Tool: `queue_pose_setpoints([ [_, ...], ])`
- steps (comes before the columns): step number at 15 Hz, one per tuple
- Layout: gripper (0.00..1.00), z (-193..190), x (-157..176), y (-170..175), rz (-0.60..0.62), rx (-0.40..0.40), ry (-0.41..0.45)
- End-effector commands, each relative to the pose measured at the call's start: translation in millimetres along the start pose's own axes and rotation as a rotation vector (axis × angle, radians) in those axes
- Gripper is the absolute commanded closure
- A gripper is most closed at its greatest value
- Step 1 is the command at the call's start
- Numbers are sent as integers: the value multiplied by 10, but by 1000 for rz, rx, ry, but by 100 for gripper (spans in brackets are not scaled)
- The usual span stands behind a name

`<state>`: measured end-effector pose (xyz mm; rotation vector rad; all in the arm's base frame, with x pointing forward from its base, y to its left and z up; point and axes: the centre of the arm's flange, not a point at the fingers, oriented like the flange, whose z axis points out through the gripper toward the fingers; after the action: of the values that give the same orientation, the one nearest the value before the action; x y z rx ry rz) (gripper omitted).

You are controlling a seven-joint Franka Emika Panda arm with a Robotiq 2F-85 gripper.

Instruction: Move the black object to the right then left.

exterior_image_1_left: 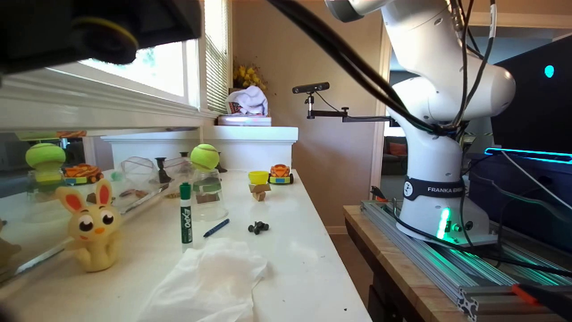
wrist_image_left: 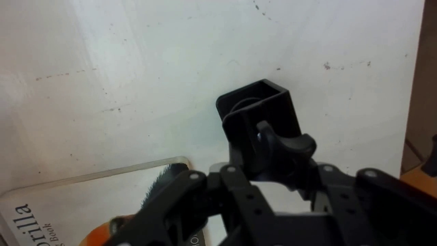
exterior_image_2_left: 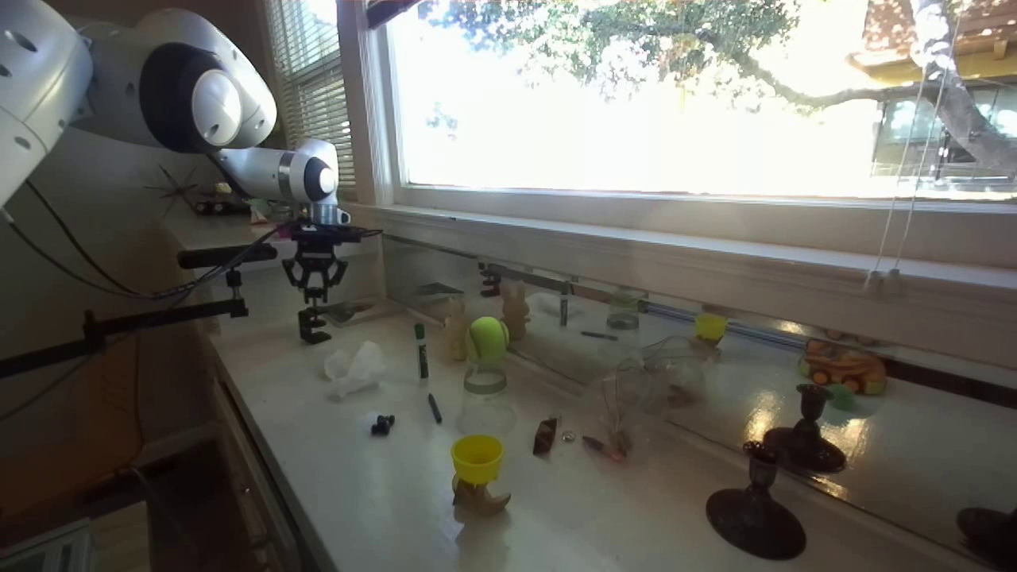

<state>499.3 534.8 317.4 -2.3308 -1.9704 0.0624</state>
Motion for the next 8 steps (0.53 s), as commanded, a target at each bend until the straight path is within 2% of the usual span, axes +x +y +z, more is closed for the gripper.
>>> queue_pose_setpoints([
  [1, 88, 29, 103, -23, 107, 25, 36],
  [8, 88, 13, 93, -44, 295, 53, 40],
])
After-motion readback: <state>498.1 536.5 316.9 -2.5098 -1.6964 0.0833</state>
